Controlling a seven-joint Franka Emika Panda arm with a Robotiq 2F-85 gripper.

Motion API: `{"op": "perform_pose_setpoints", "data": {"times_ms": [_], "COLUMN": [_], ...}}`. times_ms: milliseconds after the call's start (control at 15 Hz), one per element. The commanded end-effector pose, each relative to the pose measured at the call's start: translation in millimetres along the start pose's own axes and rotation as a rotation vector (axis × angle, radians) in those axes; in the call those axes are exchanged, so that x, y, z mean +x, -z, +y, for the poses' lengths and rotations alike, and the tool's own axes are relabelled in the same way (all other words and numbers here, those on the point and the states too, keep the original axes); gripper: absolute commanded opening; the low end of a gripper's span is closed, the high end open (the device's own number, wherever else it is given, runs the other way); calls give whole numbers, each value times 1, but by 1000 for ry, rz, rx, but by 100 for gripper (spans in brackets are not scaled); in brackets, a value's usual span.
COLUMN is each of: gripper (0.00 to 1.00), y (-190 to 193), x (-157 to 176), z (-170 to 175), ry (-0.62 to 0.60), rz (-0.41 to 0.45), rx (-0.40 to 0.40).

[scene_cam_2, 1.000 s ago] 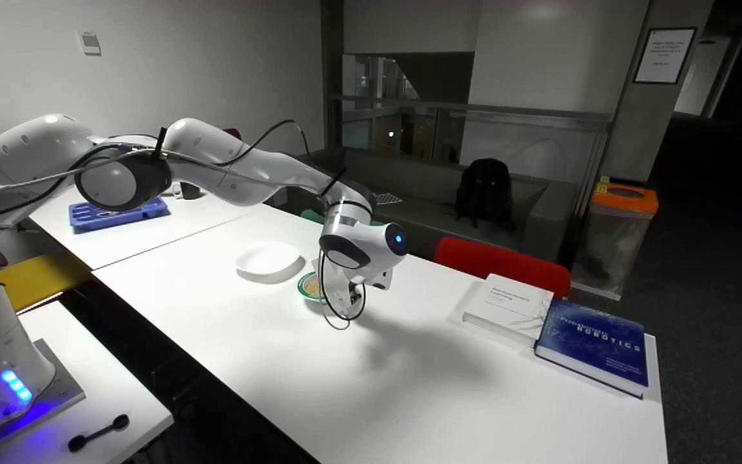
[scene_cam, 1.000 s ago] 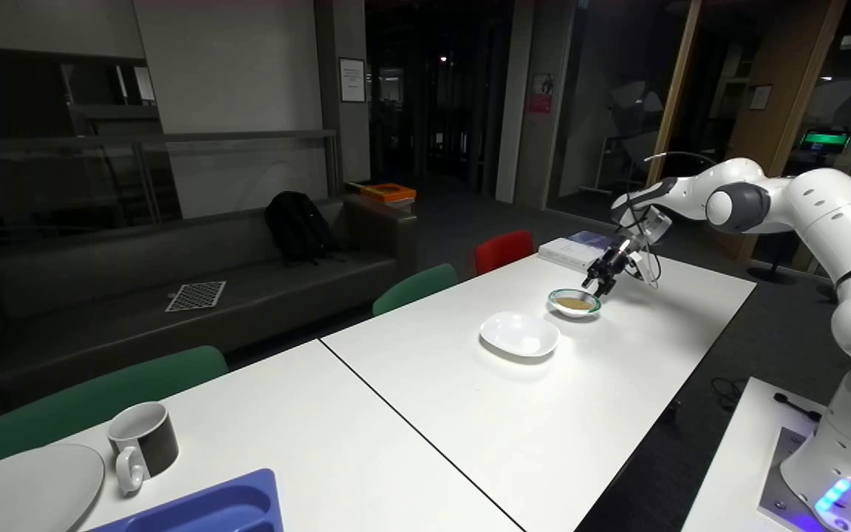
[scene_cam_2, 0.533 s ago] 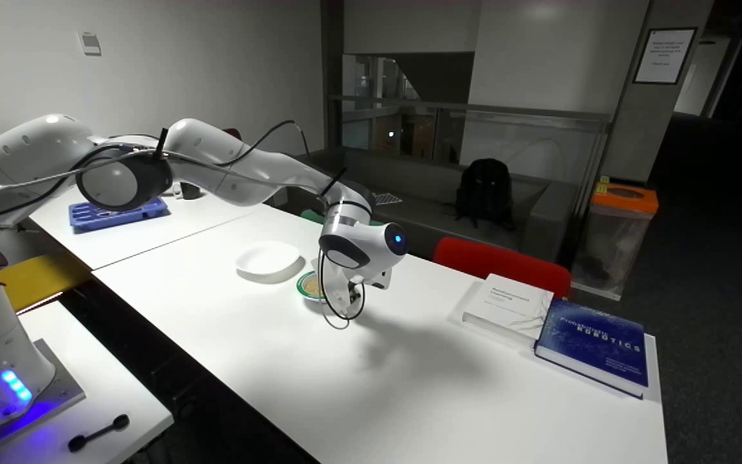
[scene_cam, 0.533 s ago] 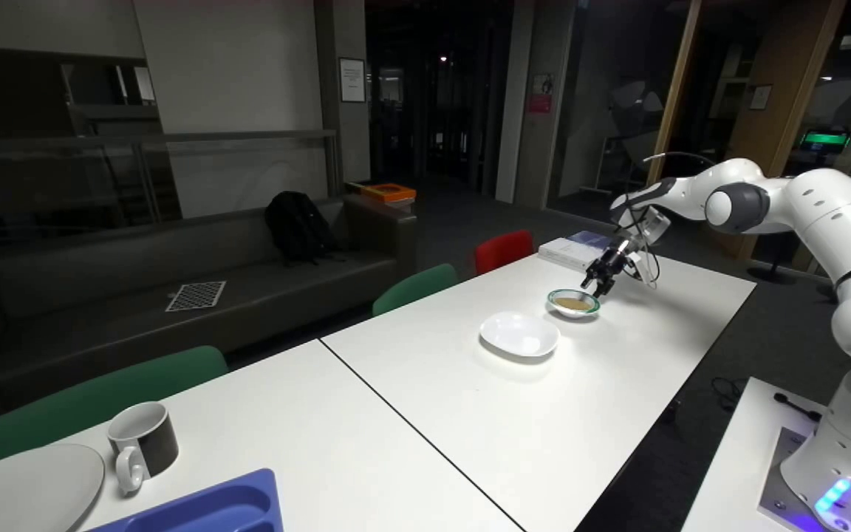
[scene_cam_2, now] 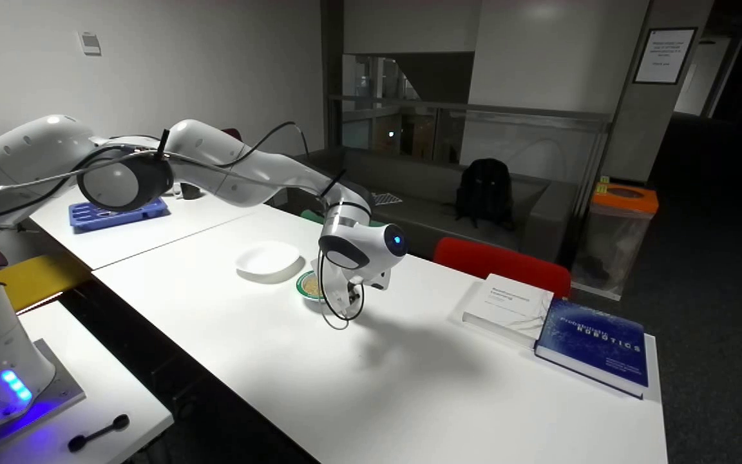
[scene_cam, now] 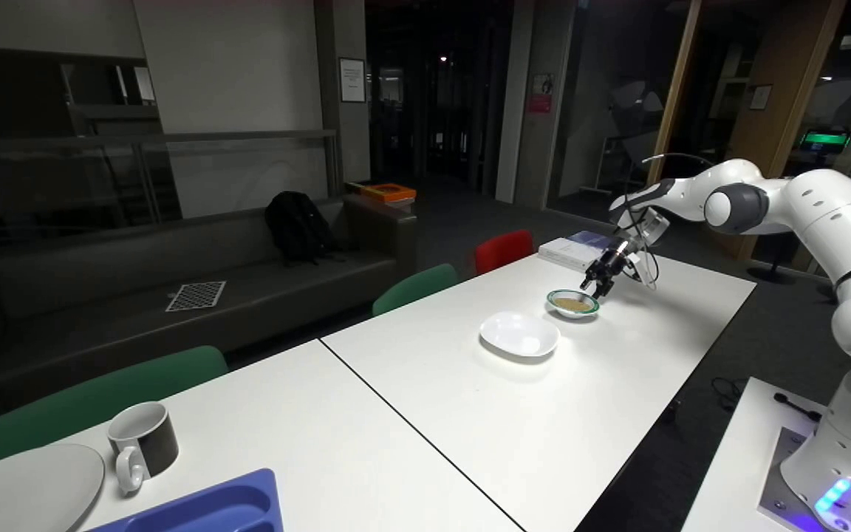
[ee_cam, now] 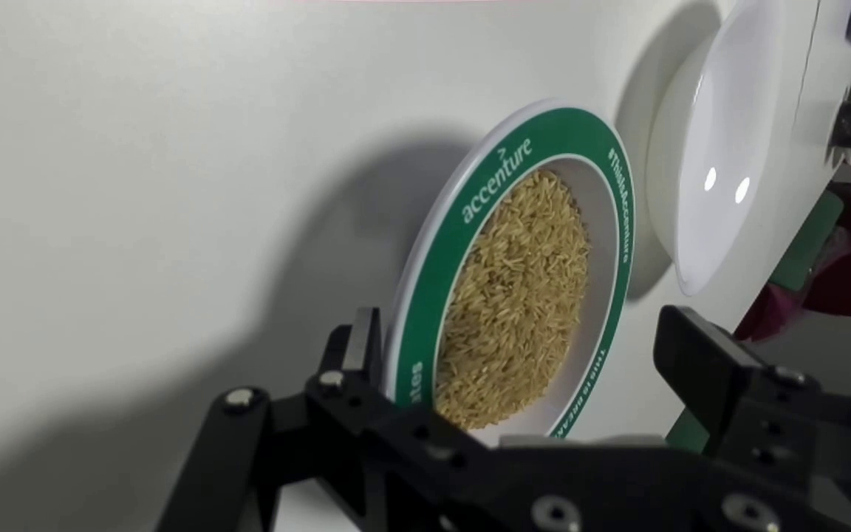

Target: Pick up the bowl and pour some of its contents on the plate

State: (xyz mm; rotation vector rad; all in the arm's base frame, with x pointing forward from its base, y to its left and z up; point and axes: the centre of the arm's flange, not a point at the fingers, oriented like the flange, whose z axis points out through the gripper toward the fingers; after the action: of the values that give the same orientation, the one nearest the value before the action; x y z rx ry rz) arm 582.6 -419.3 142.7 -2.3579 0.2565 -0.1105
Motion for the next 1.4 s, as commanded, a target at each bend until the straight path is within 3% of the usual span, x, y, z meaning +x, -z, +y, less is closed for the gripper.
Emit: {"op": "perform_pose_setpoints", "data": {"times_ms": [0, 1333], "gripper": [100, 100], "y": [7, -3], "x": [8, 18], "z": [2, -3], "ry": [13, 45], "rz": [-11, -29], "rx": [7, 7]}}
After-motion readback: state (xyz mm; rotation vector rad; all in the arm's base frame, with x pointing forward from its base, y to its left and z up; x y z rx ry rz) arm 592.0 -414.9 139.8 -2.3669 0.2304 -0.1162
